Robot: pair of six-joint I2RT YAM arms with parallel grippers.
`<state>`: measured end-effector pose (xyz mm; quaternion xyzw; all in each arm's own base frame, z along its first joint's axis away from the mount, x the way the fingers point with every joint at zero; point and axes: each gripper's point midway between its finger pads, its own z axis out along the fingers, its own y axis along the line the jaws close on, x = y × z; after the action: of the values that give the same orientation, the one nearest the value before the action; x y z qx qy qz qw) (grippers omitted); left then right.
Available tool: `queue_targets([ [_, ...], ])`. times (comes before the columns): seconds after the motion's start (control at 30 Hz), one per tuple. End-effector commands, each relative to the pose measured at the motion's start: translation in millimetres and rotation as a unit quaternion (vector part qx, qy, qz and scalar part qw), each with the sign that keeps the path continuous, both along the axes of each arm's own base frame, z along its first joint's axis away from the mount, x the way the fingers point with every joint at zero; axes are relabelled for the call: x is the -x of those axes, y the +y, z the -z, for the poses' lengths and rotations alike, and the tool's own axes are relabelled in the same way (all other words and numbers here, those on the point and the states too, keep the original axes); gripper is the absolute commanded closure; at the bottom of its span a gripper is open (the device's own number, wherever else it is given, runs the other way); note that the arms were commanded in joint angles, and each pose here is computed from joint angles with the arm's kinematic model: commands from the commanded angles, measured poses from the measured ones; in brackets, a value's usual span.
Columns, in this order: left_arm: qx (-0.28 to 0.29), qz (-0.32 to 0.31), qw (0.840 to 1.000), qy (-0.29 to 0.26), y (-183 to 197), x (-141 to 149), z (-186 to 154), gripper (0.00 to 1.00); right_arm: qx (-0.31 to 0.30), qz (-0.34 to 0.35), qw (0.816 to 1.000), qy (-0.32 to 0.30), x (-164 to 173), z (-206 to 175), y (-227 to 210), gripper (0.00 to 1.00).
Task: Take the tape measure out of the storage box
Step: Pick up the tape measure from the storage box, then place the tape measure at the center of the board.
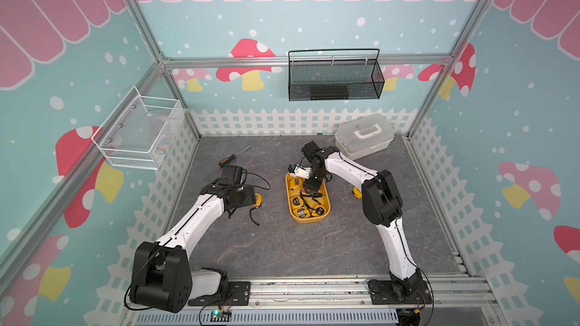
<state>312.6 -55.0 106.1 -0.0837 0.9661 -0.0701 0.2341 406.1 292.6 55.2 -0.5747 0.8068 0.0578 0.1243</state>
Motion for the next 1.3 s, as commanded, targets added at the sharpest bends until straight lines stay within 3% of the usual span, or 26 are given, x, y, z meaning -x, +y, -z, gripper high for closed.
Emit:
queue_targets([
  [0.0, 0.002, -0.01, 1.0, -0.008, 3.6, 1.8, -2.1, 0.29, -0.032, 0.011, 0.999, -0.013, 0.3, -34.0, 0.7, 0.49],
  [0.43, 0.002, -0.004, 1.0, -0.014, 1.2, -5.9, -7.5, 0.29, -0.085, 0.039, 0.993, -0.069, -14.9, -109.5, -13.8, 0.5],
  [0.77, 0.007, 0.011, 1.0, -0.014, -4.9, -20.3, -10.3, 0.29, -0.085, 0.093, 0.986, -0.106, -26.9, -149.4, -63.8, 0.51],
  [1.03, 0.018, 0.018, 1.0, -0.014, -10.5, -26.4, -9.3, 0.29, -0.076, 0.148, 0.981, -0.102, -20.2, -150.4, -112.5, 0.51],
  [1.27, 0.027, 0.031, 0.999, -0.01, -15.6, -28.7, -4.2, 0.29, -0.054, 0.21, 0.974, -0.064, 4.5, -109.7, -147.9, 0.51],
])
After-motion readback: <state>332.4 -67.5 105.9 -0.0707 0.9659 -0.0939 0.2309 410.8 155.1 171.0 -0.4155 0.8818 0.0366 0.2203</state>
